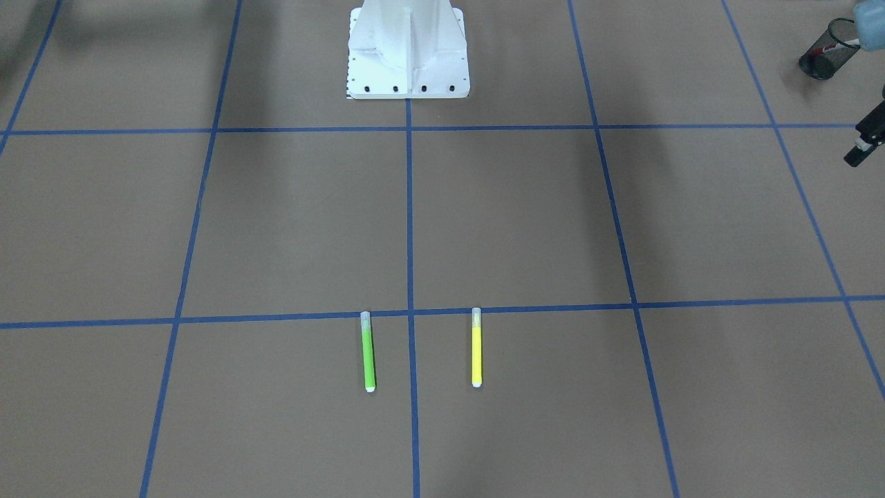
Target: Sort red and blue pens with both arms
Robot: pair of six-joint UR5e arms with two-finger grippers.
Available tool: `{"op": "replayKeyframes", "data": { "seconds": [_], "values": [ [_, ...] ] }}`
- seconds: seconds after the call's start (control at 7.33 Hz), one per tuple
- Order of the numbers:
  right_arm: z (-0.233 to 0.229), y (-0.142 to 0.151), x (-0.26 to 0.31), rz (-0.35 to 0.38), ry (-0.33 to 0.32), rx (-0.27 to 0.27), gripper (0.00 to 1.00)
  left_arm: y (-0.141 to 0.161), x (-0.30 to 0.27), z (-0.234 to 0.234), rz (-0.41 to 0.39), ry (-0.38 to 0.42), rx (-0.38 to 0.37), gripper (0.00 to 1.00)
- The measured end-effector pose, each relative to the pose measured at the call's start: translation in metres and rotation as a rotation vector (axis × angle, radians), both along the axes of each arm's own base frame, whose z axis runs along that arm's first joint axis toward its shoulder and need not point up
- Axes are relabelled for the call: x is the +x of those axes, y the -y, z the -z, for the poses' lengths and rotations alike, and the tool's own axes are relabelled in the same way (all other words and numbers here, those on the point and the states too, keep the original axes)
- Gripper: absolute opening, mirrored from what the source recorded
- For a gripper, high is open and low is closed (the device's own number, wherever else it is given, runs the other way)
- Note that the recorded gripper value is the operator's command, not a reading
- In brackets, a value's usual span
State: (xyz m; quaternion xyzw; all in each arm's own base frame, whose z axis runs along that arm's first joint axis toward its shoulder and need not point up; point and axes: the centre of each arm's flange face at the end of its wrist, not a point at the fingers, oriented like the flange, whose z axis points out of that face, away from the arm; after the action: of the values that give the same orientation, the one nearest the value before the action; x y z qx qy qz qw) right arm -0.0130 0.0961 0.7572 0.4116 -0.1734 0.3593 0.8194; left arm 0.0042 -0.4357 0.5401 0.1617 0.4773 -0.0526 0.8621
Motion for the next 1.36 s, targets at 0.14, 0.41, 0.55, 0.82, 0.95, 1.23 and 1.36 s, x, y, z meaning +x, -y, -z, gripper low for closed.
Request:
{"op": "replayKeyframes", "data": {
  "seconds": [0.14, 0.41, 0.55, 0.82, 0.95, 1.23, 1.36],
  "values": [
    [-0.007, 0.001, 0.000, 0.003, 0.007, 0.000, 0.05, 0.000, 0.000, 0.001, 0.001, 0.000, 0.001, 0.99],
    [-0.017, 0.003, 0.002, 0.012, 0.019, 0.004, 1.00, -0.001, -0.001, 0.003, 0.001, -0.001, 0.006, 0.99],
    [-0.019, 0.003, 0.001, 0.011, 0.023, 0.004, 1.00, -0.001, -0.001, 0.005, 0.001, -0.002, 0.009, 0.99],
    [-0.018, 0.003, -0.003, 0.010, 0.026, 0.014, 1.00, -0.002, -0.001, 0.009, 0.001, -0.004, 0.016, 0.99],
    [-0.015, 0.006, 0.000, 0.015, 0.022, 0.031, 1.00, -0.002, -0.001, 0.010, 0.001, -0.004, 0.017, 0.99],
    [-0.010, 0.025, 0.022, 0.029, 0.014, 0.062, 1.00, -0.004, -0.001, 0.009, 0.001, -0.004, 0.012, 0.99],
    [-0.011, 0.042, 0.047, 0.037, 0.026, 0.059, 1.00, -0.006, -0.002, 0.006, 0.001, -0.003, 0.006, 0.99]
  ]
}}
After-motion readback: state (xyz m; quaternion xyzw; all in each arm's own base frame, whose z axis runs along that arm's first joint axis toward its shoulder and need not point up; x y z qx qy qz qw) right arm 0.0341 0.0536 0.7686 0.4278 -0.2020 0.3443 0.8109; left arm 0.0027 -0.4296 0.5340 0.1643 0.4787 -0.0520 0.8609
